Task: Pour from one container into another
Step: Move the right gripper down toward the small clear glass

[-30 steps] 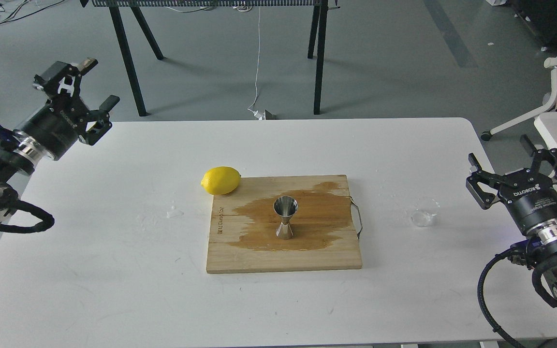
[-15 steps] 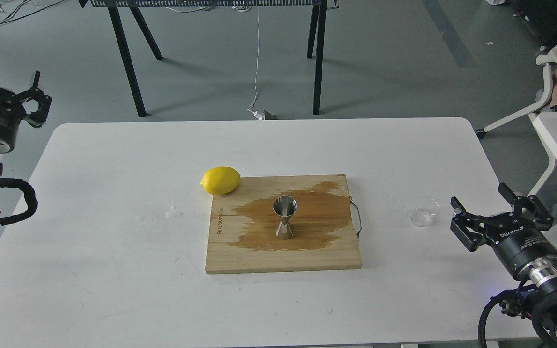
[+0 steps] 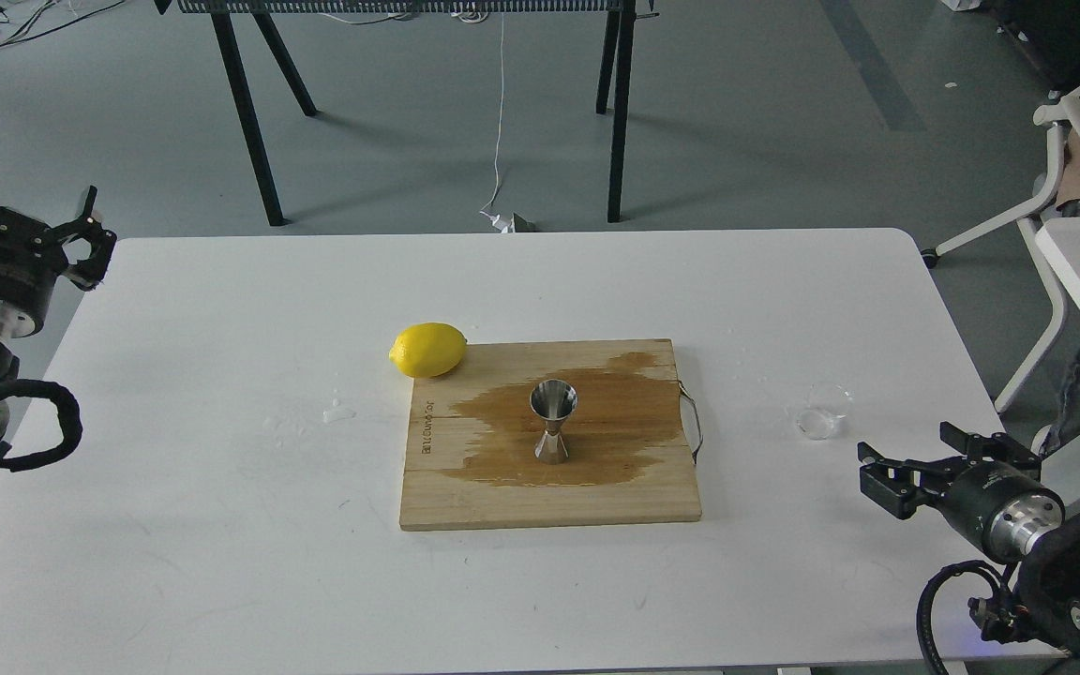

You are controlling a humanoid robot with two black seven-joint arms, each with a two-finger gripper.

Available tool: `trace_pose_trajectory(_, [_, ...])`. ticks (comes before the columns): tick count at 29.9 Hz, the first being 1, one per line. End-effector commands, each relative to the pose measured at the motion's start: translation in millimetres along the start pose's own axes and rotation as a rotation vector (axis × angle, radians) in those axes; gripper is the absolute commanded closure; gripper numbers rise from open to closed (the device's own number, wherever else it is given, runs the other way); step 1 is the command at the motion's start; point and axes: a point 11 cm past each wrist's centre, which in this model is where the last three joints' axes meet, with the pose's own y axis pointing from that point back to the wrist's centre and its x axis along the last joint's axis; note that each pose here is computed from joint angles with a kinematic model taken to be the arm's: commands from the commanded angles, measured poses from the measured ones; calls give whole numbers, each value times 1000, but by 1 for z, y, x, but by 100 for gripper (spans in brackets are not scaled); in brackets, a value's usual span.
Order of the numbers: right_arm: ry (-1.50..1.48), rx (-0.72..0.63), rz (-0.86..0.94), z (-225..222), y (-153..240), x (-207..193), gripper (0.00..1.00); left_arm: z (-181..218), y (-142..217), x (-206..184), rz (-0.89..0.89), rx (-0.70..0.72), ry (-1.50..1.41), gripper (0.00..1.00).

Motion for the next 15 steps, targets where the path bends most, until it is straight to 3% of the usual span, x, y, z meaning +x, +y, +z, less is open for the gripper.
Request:
trace_pose_trajectory(1, [1, -1, -5, 0, -4, -4, 1, -3, 1, 0, -14, 33, -46, 8])
trace_pose_trajectory(15, [11, 3, 39, -3, -18, 4, 1, -1, 0, 0, -30, 49, -93, 8])
